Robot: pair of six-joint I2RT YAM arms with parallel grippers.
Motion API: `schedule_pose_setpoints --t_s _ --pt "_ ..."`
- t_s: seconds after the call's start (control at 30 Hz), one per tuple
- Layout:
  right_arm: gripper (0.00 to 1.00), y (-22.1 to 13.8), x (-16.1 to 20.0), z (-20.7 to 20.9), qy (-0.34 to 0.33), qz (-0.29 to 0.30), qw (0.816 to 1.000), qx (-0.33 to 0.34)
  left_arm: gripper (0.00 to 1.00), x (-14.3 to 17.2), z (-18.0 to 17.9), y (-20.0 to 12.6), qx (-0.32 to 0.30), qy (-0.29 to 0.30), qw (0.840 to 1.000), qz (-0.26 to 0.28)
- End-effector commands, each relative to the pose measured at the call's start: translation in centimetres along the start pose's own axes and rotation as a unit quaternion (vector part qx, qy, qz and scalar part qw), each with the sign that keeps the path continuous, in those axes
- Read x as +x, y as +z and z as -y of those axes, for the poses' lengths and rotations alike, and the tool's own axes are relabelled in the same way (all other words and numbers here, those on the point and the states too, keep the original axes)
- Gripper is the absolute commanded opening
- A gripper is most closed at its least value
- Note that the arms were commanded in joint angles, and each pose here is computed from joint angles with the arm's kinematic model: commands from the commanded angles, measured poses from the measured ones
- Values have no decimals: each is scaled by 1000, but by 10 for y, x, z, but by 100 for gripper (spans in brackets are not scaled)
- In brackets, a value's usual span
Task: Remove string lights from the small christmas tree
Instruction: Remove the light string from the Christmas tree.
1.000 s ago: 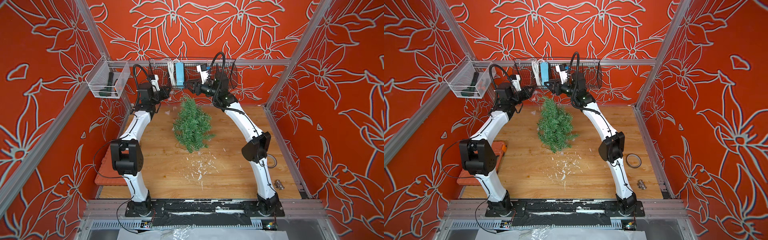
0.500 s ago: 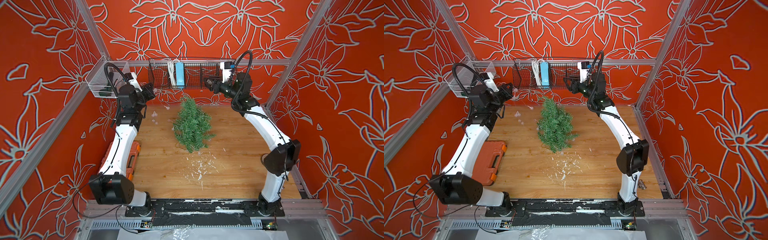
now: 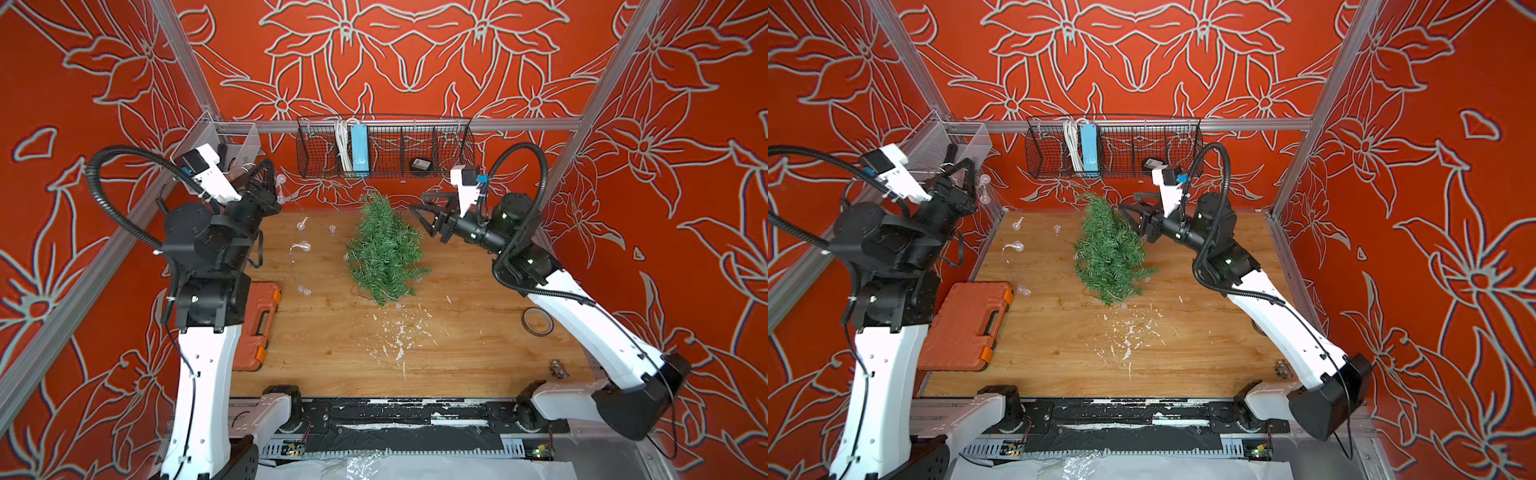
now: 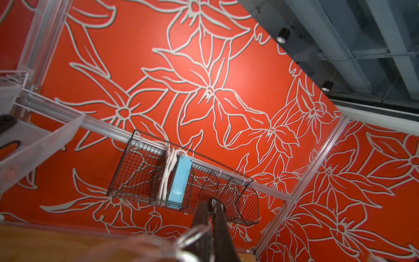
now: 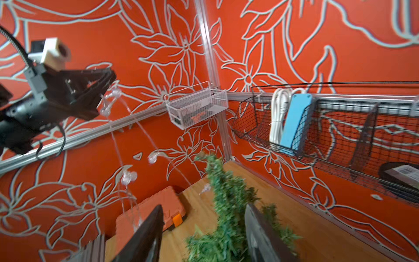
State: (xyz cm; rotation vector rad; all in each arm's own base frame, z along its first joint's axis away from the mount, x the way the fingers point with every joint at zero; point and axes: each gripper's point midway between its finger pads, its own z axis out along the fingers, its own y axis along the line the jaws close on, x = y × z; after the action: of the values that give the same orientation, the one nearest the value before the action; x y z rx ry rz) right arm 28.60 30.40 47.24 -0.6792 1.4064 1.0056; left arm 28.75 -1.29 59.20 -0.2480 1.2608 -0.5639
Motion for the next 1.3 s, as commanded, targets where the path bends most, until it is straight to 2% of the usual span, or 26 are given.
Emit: schedule_pose_setpoints --t_s 0.0,0.2,0.33,0.47,0.63,0.87,1.0,1.13,1.27 --pt "59 -7 19 -19 -31 -28 999 -6 0 -31 19 -18 1 13 1000 27" --pt "64 0 65 -69 -82 -97 991 -51 0 -75 59 -40 41 17 997 64" --pt "66 20 99 -81 -102 -131 985 -49 0 -99 80 -47 62 21 994 84" --pt "68 52 126 -76 -118 -161 980 -24 0 -114 95 -52 82 19 992 96" --pt "71 90 152 -57 -135 -193 972 13 0 -111 99 -51 90 20 992 90" --pt "76 127 182 -49 -162 -215 963 17 0 -116 109 -54 104 31 990 94" --pt "78 145 180 -43 -187 -202 960 43 0 -119 115 -56 111 35 989 95" --pt "78 164 180 -44 -188 -203 960 38 0 -120 118 -58 116 39 988 95" --pt "73 182 183 -45 -185 -205 961 29 0 -117 119 -57 118 42 988 91"
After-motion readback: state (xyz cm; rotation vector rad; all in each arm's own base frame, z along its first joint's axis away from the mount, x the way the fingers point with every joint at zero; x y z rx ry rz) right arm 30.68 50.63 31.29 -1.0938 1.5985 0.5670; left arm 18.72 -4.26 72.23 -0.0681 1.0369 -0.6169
